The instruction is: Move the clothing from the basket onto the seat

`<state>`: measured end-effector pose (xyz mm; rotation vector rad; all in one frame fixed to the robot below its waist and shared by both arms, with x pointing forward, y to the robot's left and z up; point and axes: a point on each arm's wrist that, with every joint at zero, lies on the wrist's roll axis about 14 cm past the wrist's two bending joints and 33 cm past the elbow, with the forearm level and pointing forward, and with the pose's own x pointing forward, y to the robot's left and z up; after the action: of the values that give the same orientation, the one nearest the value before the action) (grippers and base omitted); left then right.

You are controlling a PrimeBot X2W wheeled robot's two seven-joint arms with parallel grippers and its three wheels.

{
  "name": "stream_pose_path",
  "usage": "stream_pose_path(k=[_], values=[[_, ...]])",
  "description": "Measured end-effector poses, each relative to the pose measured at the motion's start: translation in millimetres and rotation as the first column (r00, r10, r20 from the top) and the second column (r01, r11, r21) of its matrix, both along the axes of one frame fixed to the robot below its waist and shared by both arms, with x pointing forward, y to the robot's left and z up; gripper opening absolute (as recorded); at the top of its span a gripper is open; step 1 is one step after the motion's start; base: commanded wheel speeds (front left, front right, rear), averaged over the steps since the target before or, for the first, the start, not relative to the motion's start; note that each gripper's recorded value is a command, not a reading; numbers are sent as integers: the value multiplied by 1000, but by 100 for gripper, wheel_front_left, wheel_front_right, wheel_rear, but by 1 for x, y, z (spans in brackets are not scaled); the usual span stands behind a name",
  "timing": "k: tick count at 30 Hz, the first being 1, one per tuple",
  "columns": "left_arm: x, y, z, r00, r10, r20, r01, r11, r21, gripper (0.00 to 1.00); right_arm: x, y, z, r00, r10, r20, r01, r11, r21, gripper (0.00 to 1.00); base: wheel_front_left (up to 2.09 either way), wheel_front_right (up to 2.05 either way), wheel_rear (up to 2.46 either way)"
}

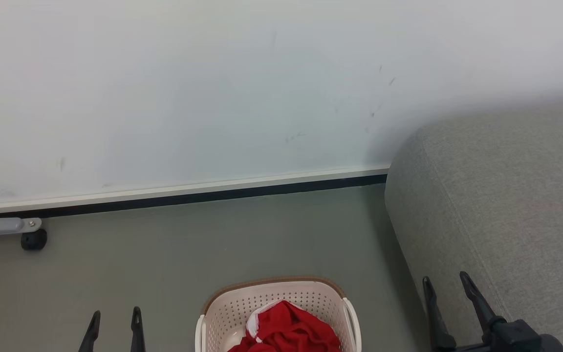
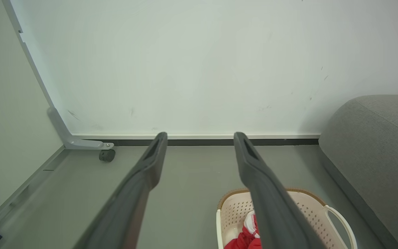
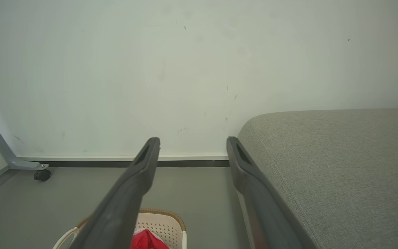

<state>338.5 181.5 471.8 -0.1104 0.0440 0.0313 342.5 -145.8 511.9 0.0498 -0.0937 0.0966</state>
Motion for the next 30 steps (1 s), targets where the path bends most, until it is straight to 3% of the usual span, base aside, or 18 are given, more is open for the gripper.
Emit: stream_pose_path(k=[30], values=[[-2,4,7,1000,12,23,-12,1000,26,100,0,-1,-3,1000,-1,-11,1,1000,5,100,0,0,0]])
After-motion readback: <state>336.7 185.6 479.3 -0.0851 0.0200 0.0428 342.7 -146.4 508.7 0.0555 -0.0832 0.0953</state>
